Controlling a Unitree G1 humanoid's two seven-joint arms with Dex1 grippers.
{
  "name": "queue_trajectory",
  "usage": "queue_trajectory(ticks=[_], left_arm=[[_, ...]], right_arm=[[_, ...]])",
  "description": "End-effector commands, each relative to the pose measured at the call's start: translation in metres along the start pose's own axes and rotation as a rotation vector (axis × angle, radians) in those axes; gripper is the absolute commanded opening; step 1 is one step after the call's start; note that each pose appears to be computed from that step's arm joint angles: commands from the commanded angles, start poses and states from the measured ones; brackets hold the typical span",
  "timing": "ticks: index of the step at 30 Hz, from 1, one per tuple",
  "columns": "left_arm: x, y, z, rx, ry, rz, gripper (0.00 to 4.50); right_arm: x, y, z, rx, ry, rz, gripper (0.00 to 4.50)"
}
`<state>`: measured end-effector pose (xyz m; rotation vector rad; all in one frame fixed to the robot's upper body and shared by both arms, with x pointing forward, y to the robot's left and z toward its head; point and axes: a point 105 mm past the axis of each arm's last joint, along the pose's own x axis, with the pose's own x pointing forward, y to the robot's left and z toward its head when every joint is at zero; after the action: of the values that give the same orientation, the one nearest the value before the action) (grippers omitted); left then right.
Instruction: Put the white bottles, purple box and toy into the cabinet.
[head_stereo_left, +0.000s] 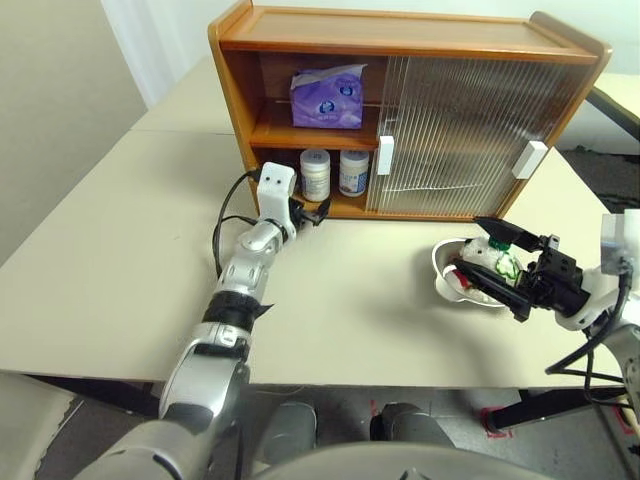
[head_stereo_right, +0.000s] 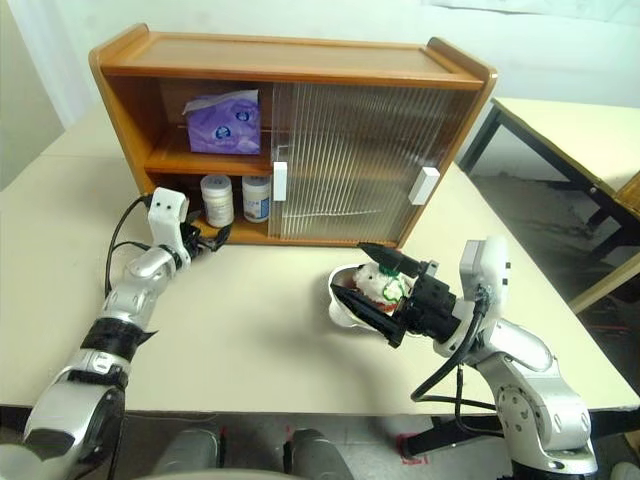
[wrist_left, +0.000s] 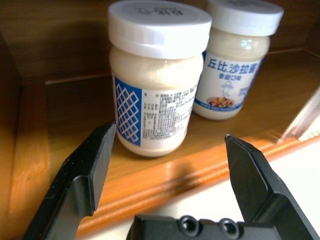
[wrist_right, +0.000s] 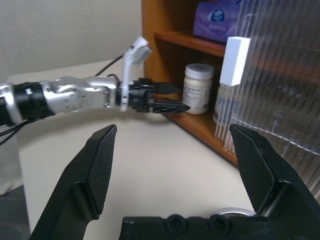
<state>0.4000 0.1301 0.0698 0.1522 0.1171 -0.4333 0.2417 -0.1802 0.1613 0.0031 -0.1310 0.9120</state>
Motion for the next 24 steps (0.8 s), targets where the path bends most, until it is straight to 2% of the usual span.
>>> queue_trajectory(ticks=[1, 4, 6, 8, 13, 16, 22, 23, 24], left_arm=[[-0.011, -0.013, -0.001, 0.015, -0.013, -0.088, 4.47], [-0.026, -0.023, 0.001, 0.0, -0.042, -0.171, 4.47], [-0.034, -0.02, 0.0, -0.012, -0.011, -0.166, 4.47], [-0.038, -0.015, 0.009, -0.101, -0.03, -0.14, 4.47], [-0.044, -0.029, 0.033, -0.054, -0.065, -0.258, 4.47], [-0.049, -0.045, 0.05, -0.042, -0.114, -0.38, 4.47], [-0.053, -0.078, 0.09, -0.029, -0.247, -0.582, 4.47], [-0.053, -0.083, 0.096, -0.033, -0.265, -0.604, 4.06], [-0.052, -0.085, 0.099, -0.036, -0.274, -0.616, 3.87]], right_arm=[[-0.002, -0.011, 0.001, -0.039, -0.001, -0.07, 4.5], [-0.003, -0.019, 0.004, -0.062, -0.012, -0.113, 4.5], [-0.004, -0.022, 0.004, -0.072, -0.004, -0.135, 4.5], [-0.006, -0.026, 0.002, -0.068, 0.008, -0.16, 4.5], [-0.009, -0.03, 0.005, -0.028, 0.007, -0.187, 4.5], [-0.013, -0.035, 0.001, -0.045, 0.061, -0.206, 4.5], [-0.017, -0.025, 0.004, 0.041, 0.024, -0.133, 4.5], [-0.017, -0.022, 0.005, 0.054, 0.015, -0.117, 4.5], [-0.016, -0.02, 0.006, 0.062, 0.009, -0.107, 4.5]])
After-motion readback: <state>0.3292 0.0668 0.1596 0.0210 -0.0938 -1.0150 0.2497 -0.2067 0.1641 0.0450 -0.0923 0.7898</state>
